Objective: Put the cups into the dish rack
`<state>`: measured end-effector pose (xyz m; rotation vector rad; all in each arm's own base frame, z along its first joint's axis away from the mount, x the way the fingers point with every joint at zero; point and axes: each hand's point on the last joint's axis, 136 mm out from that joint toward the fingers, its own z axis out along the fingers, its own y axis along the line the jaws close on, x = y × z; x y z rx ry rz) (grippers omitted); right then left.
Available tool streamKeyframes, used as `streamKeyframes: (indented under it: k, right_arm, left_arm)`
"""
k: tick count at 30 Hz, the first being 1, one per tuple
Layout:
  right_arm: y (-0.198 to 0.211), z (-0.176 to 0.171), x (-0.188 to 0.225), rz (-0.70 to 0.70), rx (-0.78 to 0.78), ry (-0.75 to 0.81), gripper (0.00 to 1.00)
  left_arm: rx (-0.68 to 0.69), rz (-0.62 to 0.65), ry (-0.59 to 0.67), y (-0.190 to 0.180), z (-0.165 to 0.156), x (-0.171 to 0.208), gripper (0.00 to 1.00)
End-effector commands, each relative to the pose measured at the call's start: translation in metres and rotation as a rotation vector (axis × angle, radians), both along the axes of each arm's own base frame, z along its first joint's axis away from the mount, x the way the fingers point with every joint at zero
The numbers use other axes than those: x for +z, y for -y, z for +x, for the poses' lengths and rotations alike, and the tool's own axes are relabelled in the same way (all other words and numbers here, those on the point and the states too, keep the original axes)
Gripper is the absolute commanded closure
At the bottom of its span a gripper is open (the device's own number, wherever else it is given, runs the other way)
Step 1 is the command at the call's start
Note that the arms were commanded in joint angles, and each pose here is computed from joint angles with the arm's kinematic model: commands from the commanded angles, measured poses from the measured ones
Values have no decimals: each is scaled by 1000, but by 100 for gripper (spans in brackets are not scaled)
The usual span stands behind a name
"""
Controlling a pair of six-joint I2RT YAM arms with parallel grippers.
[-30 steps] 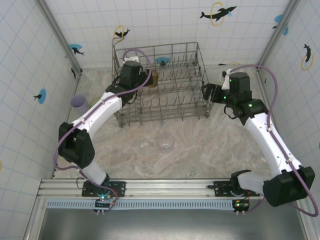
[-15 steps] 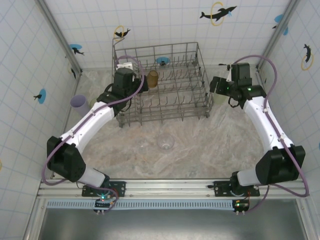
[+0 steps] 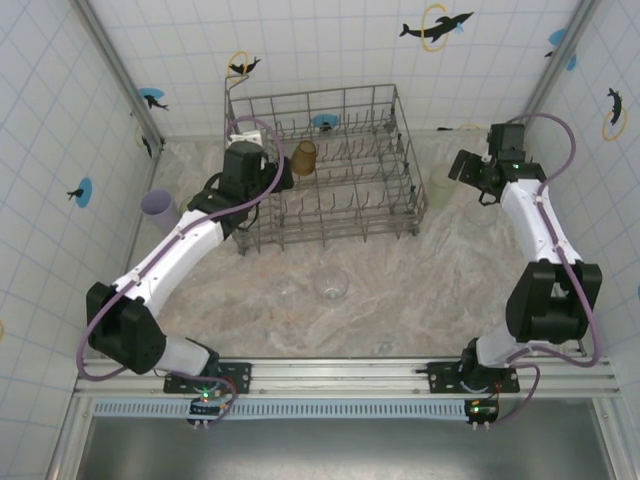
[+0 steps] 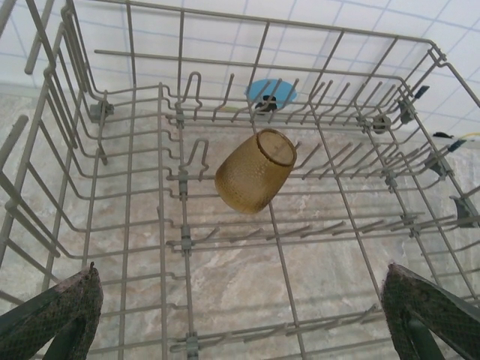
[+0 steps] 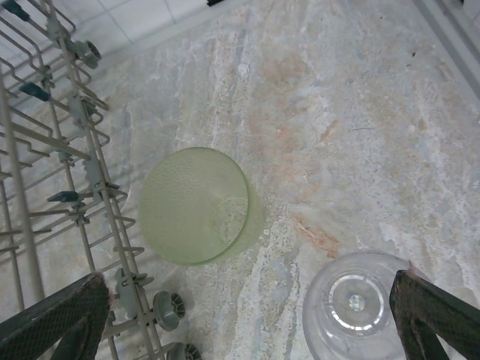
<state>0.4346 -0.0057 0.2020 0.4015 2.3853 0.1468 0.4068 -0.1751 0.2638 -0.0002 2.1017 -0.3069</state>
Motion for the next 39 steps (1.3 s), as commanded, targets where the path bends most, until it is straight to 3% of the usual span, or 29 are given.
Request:
streamKeyframes:
  k: [1,12,21,32,39]
  right_arm:
    - [-1,8,-3,4,21,-18,3]
    - [1,29,-34,-2,27,-75,17]
    - [2,52,-50,5,25,-108,36]
    - [-1,64,-72,36,22,-158,60]
    - [2,67,-75,28,17,-168,83]
  left_arm:
    - [-21,-25,-20,2,-10,-2,3]
    - [-9,-16,-22,-3,-14,-1,3]
    - [14,2,-31,-9,-17,-7,3]
    - [18,-4,-37,-10,-18,-9,3]
    - [23,-1,-36,-11,-18,-9,3]
